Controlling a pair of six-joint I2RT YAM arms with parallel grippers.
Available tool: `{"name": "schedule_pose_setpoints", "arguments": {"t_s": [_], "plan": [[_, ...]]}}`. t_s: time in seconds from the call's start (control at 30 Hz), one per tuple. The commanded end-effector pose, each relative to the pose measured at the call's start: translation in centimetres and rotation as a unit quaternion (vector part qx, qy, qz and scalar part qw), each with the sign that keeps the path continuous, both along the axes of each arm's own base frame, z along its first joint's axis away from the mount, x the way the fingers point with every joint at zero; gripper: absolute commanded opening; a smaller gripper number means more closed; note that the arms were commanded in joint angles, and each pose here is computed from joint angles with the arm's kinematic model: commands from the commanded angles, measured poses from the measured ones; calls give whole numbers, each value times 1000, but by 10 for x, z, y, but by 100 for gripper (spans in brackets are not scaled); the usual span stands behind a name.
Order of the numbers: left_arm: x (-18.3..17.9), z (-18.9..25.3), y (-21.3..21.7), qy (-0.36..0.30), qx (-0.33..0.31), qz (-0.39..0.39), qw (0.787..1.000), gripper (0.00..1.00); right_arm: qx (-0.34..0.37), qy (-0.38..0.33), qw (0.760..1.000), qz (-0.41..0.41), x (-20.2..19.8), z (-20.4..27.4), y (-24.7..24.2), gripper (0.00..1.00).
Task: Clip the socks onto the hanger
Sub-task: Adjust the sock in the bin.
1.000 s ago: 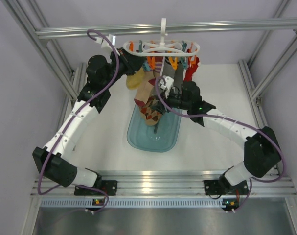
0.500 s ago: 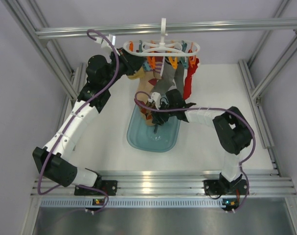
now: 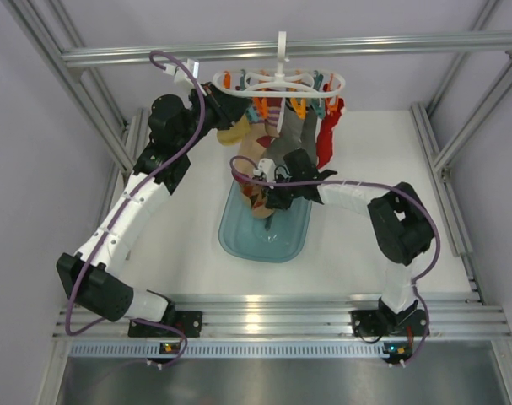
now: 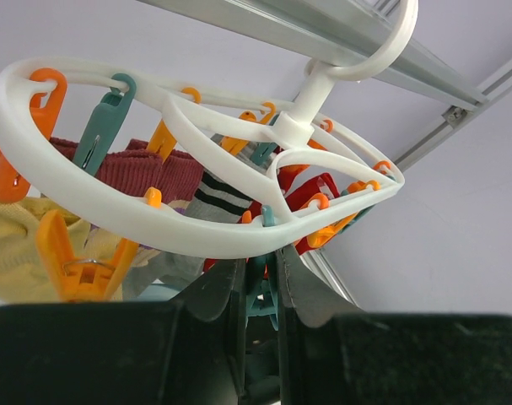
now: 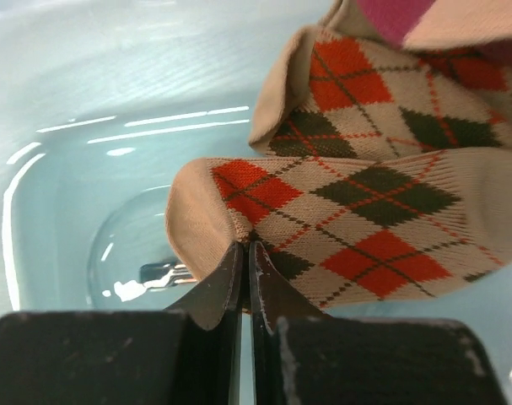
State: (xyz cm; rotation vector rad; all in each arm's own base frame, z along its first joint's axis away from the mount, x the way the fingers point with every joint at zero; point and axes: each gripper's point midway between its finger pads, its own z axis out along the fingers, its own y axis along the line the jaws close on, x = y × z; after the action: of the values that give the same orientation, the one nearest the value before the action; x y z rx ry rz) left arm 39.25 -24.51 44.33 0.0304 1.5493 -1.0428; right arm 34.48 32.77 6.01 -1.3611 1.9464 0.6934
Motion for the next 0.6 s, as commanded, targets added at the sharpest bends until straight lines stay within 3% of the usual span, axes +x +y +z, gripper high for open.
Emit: {"name": "schedule_pose_setpoints", "arguments": {"t_s": [0.0, 0.27, 0.57], "plan": [[0, 18, 1, -31, -11, -1, 999, 0, 80, -64, 995, 19, 3, 95, 7, 0], [-1, 18, 4, -30, -8, 5, 1000, 0, 210, -106, 972, 5, -6, 220, -4, 0], [-1, 21, 3, -32, -9, 4, 999, 0, 287, -104, 952, 14, -34, 284, -5, 0]]}}
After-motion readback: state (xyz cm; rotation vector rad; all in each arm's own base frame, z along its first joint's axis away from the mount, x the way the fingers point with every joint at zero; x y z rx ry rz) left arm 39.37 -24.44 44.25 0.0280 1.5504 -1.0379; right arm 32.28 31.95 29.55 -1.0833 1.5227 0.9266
